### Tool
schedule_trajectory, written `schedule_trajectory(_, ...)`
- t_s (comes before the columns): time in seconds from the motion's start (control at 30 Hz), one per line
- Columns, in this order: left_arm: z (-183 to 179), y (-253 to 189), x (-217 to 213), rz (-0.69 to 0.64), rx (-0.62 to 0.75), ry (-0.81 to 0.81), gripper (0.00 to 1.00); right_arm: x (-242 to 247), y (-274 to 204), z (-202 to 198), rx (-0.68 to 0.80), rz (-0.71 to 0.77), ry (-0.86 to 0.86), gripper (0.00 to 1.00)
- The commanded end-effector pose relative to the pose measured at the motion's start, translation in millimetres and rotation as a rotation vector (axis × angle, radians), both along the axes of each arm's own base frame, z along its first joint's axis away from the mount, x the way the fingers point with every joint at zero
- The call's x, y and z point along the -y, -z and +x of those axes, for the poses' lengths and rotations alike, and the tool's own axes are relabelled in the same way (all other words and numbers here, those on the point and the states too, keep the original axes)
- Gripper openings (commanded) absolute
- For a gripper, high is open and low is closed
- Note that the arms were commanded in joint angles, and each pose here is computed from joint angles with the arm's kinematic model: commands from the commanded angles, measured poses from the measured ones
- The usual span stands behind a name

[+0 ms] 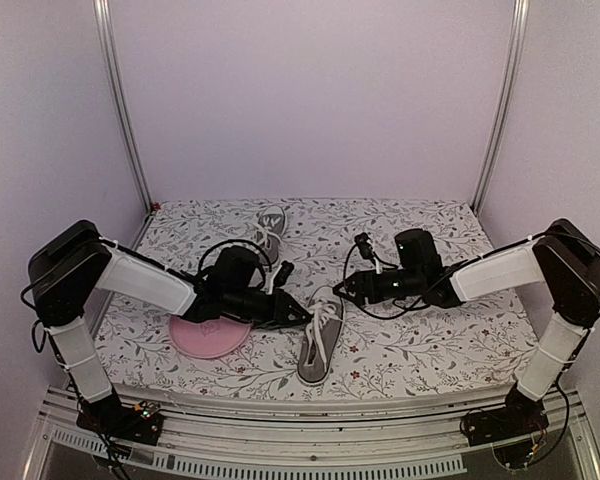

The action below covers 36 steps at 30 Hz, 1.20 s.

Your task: Tie the shoes

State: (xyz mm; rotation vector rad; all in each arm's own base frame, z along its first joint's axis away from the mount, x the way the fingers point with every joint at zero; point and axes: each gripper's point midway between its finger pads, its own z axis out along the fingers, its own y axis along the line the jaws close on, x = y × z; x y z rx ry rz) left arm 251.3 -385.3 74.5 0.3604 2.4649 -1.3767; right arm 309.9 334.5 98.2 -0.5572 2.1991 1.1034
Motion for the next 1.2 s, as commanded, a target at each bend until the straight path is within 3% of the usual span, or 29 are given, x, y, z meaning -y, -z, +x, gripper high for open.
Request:
schedule_trajectory(0.0,5,-7,2,-0.033,0.004,0.002,0.14,-11,-4,18,0.080,0.010,-0.064,0.64)
schedule_trajectory(0.2,-2,-1,-6,-0.022,-0.020,-0.011,0.00,-13,6,31,0.044,0.009,-0.074,0.64)
schedule_trajectory(0.83,-11,5,-10,-0.057,-0.007,0.000,0.00,-51,23,9,-0.087,0.098,-0.319,0.63)
schedule_trajectory(1.17,-11,4,-9,-0.062,-0.004,0.004,0.00,-65,37,-8,-0.129,0.091,-0.404,0.58)
